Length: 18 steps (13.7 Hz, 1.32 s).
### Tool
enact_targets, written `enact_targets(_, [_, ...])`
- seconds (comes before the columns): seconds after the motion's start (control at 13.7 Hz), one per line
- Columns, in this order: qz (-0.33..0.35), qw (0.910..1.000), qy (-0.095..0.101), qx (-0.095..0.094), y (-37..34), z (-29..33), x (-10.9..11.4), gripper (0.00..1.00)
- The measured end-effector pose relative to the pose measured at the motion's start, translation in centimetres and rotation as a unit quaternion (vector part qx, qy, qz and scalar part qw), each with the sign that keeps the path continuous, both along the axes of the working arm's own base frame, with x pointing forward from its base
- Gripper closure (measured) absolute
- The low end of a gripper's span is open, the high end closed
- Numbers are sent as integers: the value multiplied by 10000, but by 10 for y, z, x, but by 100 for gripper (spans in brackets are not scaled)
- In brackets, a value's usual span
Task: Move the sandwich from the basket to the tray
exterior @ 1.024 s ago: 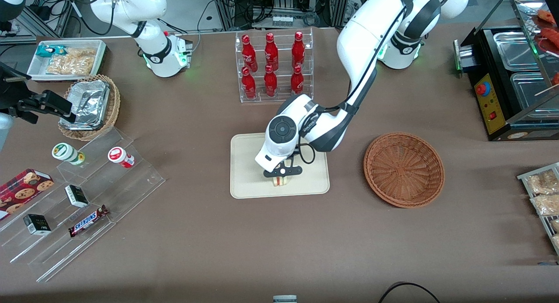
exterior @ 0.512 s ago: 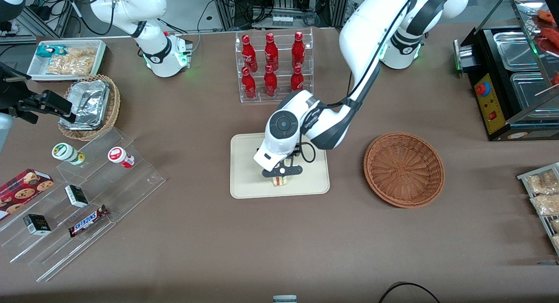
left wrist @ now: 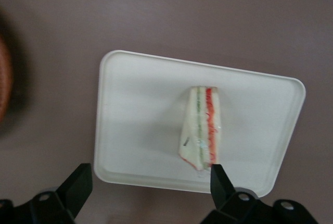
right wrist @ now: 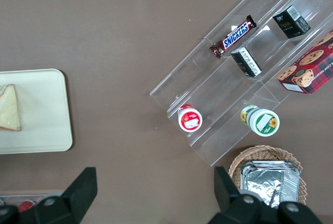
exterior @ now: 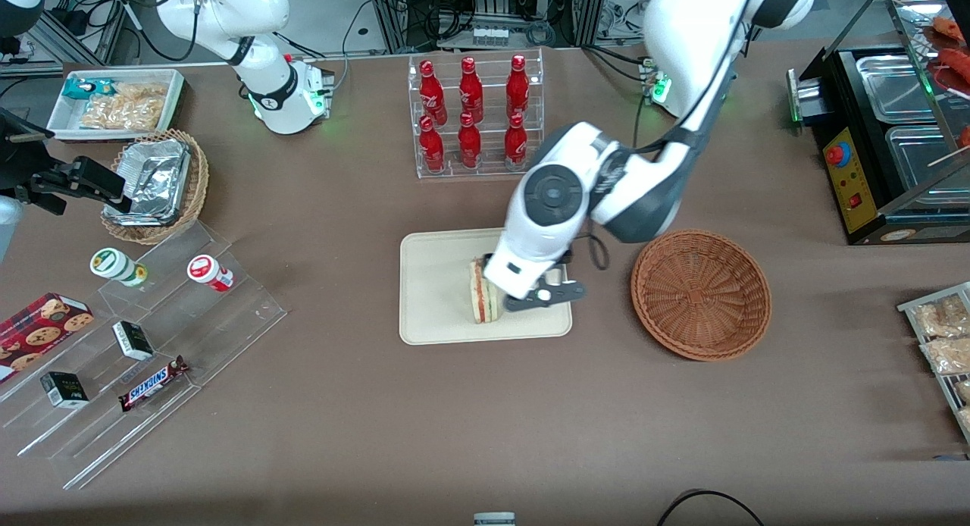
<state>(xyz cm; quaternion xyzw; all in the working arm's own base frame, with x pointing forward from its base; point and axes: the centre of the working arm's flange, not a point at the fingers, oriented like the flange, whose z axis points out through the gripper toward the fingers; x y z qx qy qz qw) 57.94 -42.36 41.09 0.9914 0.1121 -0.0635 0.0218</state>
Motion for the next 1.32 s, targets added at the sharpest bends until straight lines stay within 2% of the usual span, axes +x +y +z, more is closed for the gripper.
enact_targets(0.22, [199,9995,173,169,59,13,13,0])
enact_targets(0.59, [-86,9996,241,155,164,34,19,0])
enact_targets(0.8, [-174,9994,256,122,225,54,14,0])
enact_targets(1.1, [-201,9990,328,219,288,101,-1,0])
enact_targets(1.32, [-512,9978,405,124,335,132,-15,0])
